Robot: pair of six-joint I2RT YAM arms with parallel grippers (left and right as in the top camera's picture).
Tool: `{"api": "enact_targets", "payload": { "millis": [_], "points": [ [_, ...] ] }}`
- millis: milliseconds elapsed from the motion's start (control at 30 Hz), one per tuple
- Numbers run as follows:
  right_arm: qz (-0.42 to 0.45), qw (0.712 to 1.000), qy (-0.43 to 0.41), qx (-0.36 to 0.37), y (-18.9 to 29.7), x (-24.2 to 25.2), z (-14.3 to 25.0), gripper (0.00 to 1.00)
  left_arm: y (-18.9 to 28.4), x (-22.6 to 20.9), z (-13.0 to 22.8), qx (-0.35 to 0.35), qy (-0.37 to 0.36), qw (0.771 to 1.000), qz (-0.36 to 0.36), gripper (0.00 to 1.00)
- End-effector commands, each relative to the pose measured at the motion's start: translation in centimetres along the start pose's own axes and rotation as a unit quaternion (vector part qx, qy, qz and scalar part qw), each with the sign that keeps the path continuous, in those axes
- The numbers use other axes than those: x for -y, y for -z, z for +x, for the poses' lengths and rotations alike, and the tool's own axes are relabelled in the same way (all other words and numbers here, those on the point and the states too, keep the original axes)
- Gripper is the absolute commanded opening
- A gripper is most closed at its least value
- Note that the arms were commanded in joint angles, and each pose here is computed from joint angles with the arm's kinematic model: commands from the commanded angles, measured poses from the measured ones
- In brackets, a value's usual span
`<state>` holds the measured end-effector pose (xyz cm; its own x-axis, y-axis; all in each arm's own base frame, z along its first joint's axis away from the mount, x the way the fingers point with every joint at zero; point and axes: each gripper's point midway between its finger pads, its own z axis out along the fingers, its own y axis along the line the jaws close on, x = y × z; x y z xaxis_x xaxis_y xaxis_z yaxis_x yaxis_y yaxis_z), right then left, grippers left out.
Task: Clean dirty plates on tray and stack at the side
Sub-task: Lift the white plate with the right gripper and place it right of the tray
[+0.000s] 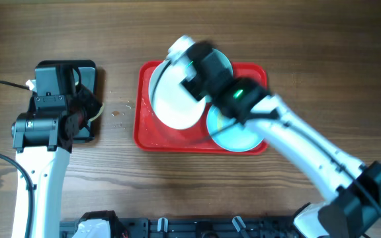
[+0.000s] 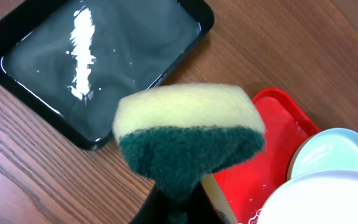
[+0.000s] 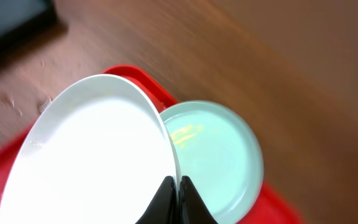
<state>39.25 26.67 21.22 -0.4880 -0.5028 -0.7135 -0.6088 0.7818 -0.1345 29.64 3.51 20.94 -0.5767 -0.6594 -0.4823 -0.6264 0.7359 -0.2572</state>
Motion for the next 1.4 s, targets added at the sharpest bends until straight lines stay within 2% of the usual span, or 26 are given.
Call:
{"api": "enact_targets", "payload": {
  "millis": [0, 133, 267, 367, 433, 533, 667, 733, 767, 867, 900, 967, 1067, 1133, 1233, 1367],
  "points": [
    [-0.133, 0.971, -0.198, 0.014, 0.7, 2.6, -0.1, 0.04, 0.0, -0.1, -0.1, 0.000, 0.007, 1.000, -0.001, 0.04],
    [-0.061, 0.948, -0.313, 0.004, 1.9, 13.5, 4.1, 0.04, 0.0, -0.2, 0.0, -0.001, 0.007, 1.000, -0.002, 0.04],
    [0.037, 0.914, -0.404, 0.000, 5.2, 24.0, 10.5, 0.04, 0.0, -0.2, 0.0, -0.001, 0.007, 1.000, -0.002, 0.04],
    [0.101, 0.890, -0.444, -0.006, 8.1, 29.4, 15.3, 0.04, -0.1, -0.2, 0.0, -0.002, 0.007, 1.000, -0.003, 0.04],
    [0.161, 0.866, -0.473, -0.032, 9.4, 32.4, 19.5, 0.04, -0.2, -0.2, 0.0, -0.004, 0.007, 1.000, -0.004, 0.04],
    [0.207, 0.843, -0.492, -0.073, 9.2, 34.0, 24.9, 0.04, -0.7, -0.2, 0.1, -0.010, 0.006, 1.000, -0.009, 0.04],
    [0.200, 0.837, -0.501, -0.093, 7.0, 34.0, 27.6, 0.04, -1.5, -0.1, 0.2, -0.017, 0.005, 1.000, -0.015, 0.04],
    [0.196, 0.837, -0.502, -0.096, 6.3, 34.0, 28.0, 0.08, -1.6, -0.1, 0.2, -0.018, 0.004, 1.000, -0.017, 0.04],
    [0.195, 0.837, -0.503, -0.096, 6.2, 34.0, 28.0, 0.16, -1.6, -0.1, 0.2, -0.018, 0.004, 1.000, -0.017, 0.04],
    [0.177, 0.842, -0.502, -0.087, 5.9, 33.6, 27.3, 0.57, -1.6, -0.1, 0.2, -0.017, 0.004, 1.000, -0.016, 0.04],
    [0.165, 0.845, -0.503, -0.080, 5.7, 33.4, 26.9, 0.64, -1.6, 0.0, 0.1, -0.016, 0.005, 1.000, -0.015, 0.04],
    [0.117, 0.861, -0.492, -0.056, 5.1, 32.5, 25.2, 0.70, -1.6, 0.1, 0.0, -0.014, 0.005, 1.000, -0.013, 0.04],
    [-0.024, 0.896, -0.442, 0.005, 3.7, 28.7, 20.1, 0.77, -1.6, 0.2, -0.1, -0.012, 0.006, 1.000, -0.009, 0.04],
    [-0.070, 0.910, -0.408, 0.008, 2.3, 25.9, 17.7, 0.80, -1.6, 0.6, -0.1, -0.013, 0.006, 1.000, 0.001, 0.04],
    [-0.072, 0.928, -0.366, -0.021, -0.3, 22.5, 15.5, 0.81, -1.6, 0.8, -0.1, -0.015, 0.007, 1.000, 0.006, 0.04],
    [-0.024, 0.938, -0.343, -0.044, -4.3, 19.3, 13.0, 0.86, -1.6, 0.8, -0.1, -0.015, 0.007, 1.000, 0.006, 0.04]
  ]
}}
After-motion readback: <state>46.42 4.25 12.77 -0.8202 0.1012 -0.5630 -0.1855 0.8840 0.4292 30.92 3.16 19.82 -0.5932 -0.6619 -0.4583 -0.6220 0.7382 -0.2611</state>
